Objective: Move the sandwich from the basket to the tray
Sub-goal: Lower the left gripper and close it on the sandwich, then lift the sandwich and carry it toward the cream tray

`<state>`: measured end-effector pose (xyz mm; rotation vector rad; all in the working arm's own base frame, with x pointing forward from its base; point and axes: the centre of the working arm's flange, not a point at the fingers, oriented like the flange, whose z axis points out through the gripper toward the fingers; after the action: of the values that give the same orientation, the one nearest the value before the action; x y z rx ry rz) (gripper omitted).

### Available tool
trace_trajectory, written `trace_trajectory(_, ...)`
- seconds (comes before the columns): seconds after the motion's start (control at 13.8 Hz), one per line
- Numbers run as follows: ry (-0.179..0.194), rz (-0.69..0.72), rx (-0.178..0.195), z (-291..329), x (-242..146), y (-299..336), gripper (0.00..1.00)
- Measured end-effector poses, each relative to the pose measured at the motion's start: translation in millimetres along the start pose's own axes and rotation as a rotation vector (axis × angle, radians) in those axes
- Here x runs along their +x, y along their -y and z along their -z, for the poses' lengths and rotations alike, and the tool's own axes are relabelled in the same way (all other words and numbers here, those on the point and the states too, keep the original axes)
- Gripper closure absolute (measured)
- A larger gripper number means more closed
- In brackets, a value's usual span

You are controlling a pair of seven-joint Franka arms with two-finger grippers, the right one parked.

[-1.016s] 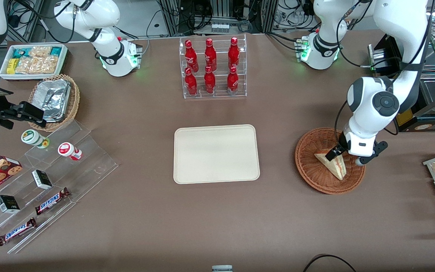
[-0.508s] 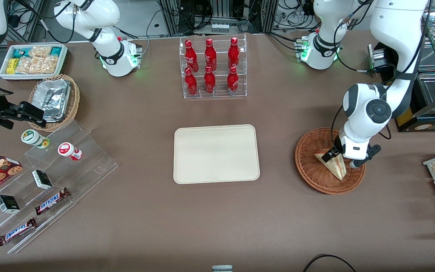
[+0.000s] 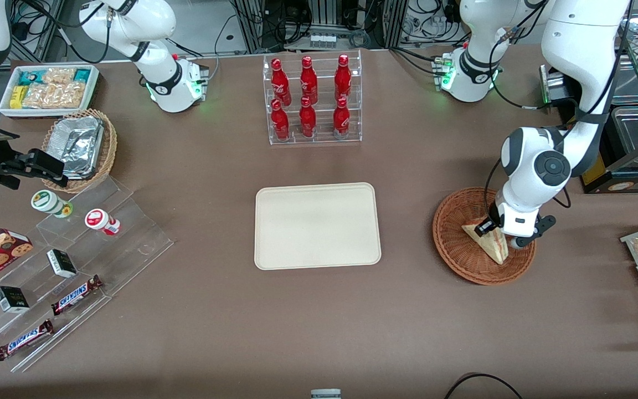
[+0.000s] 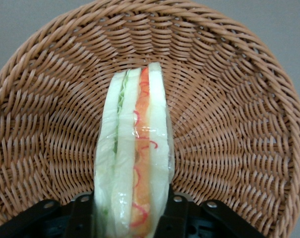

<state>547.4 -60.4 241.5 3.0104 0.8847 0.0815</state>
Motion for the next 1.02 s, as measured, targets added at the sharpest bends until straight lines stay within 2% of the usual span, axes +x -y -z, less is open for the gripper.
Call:
trace_trajectory(0.22, 0.023, -0.021, 0.03, 30.7, 7.7, -15.4, 0.58)
trace_trajectory(0.51, 0.028, -0.091, 0.048, 106.8, -1.0, -74.0, 0.58)
trace_trajectory(0.8, 0.008, -0.207, 0.026, 163.1, -46.7, -151.9, 0.58)
trace_trajectory(1.02, 0.002, -0.325, 0.005, 163.8, -100.5, -211.4, 0.59)
